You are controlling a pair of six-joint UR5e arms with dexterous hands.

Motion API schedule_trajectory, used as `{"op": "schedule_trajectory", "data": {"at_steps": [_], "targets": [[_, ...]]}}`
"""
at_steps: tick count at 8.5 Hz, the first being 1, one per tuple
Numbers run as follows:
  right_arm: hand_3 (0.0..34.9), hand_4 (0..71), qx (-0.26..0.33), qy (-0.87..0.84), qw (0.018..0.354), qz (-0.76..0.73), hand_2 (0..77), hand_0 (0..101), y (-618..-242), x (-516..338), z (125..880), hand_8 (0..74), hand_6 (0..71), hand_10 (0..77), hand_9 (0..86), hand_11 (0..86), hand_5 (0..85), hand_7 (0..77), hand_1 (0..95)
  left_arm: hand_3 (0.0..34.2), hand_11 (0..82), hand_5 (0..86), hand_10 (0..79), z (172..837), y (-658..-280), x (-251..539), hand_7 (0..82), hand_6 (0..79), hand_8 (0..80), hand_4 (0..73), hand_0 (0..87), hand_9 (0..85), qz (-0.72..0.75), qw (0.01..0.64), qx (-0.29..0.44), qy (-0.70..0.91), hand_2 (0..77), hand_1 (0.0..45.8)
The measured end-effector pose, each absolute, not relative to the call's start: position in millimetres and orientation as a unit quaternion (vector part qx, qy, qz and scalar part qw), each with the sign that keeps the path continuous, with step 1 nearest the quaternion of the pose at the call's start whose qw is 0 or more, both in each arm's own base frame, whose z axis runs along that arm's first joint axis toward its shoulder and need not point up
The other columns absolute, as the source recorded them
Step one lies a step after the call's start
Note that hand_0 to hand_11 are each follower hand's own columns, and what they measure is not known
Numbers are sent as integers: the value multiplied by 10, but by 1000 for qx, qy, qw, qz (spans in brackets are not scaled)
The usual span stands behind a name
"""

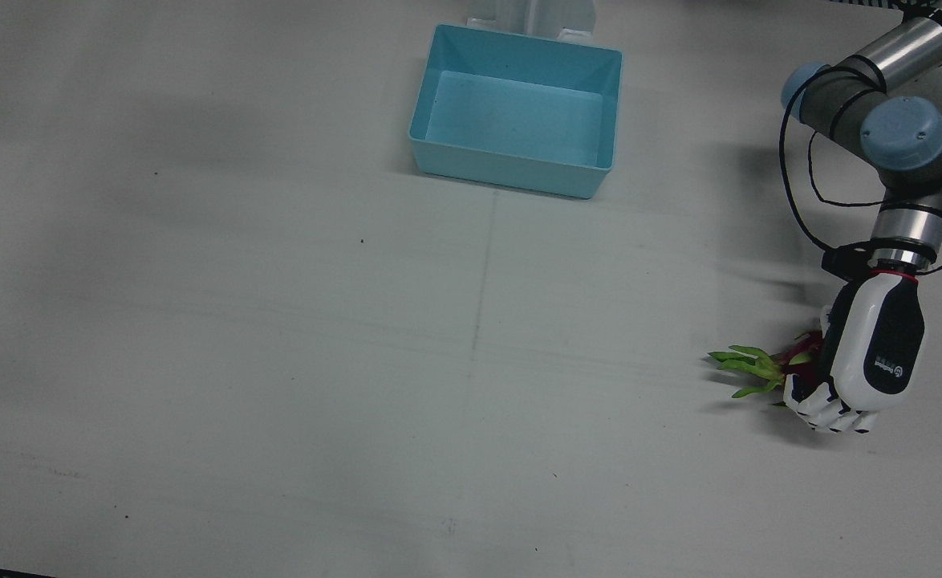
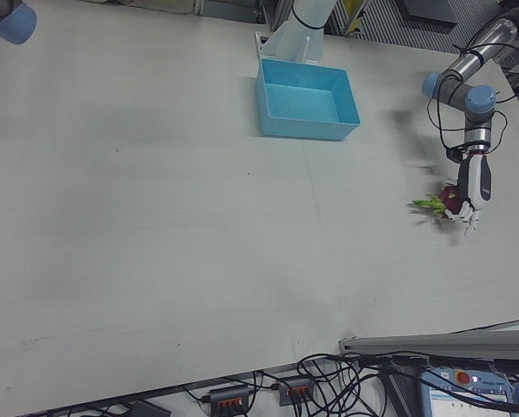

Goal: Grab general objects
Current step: 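Close the left hand's fingers around the dragon fruit, then lift the dragon fruit with the left hand and carry it toward the blue tray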

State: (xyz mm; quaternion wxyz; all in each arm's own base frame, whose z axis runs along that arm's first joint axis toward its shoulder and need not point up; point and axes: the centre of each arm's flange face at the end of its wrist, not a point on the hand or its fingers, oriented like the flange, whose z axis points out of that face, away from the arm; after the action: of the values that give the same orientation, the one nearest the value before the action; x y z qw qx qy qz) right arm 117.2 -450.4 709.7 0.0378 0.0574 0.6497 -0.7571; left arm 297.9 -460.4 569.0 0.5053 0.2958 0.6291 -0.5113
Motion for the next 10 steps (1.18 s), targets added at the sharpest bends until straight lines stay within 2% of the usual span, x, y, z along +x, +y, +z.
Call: {"op": "schedule_trajectory", "data": {"at_steps": [2, 3, 4, 5, 10], "targets": [[0, 0, 57, 650, 38, -757, 774, 0, -4504, 1172, 7098, 0, 0, 0, 5, 0, 0, 0, 949, 0, 753, 698, 158, 5564, -4604, 2947, 780, 709, 404, 475, 794, 518, -512, 495, 293, 638, 0, 0], [0, 0, 57, 650, 38, -757, 774, 0, -4504, 1173, 7097, 0, 0, 0, 5, 0, 0, 0, 949, 0, 758, 687, 164, 5348, -4568, 2923, 780, 764, 420, 584, 793, 518, -506, 480, 280, 659, 0, 0], [0, 0, 57, 650, 38, -757, 774, 0, -4503, 1174, 7098, 0, 0, 0, 5, 0, 0, 0, 949, 0, 758, 693, 169, 5105, -4522, 2936, 774, 769, 425, 627, 793, 518, -485, 475, 251, 690, 0, 0], [0, 0, 57, 650, 38, -757, 774, 0, -4503, 1175, 7098, 0, 0, 0, 5, 5, 0, 0, 949, 0, 742, 698, 174, 4894, -4461, 2994, 774, 769, 431, 638, 794, 518, -452, 483, 214, 719, 0, 0], [0, 0, 57, 650, 38, -757, 774, 0, -4504, 1172, 7098, 0, 0, 0, 5, 5, 0, 0, 949, 0, 698, 698, 191, 3723, -4231, 3525, 774, 704, 436, 654, 794, 518, -239, 484, 63, 840, 0, 0]]}}
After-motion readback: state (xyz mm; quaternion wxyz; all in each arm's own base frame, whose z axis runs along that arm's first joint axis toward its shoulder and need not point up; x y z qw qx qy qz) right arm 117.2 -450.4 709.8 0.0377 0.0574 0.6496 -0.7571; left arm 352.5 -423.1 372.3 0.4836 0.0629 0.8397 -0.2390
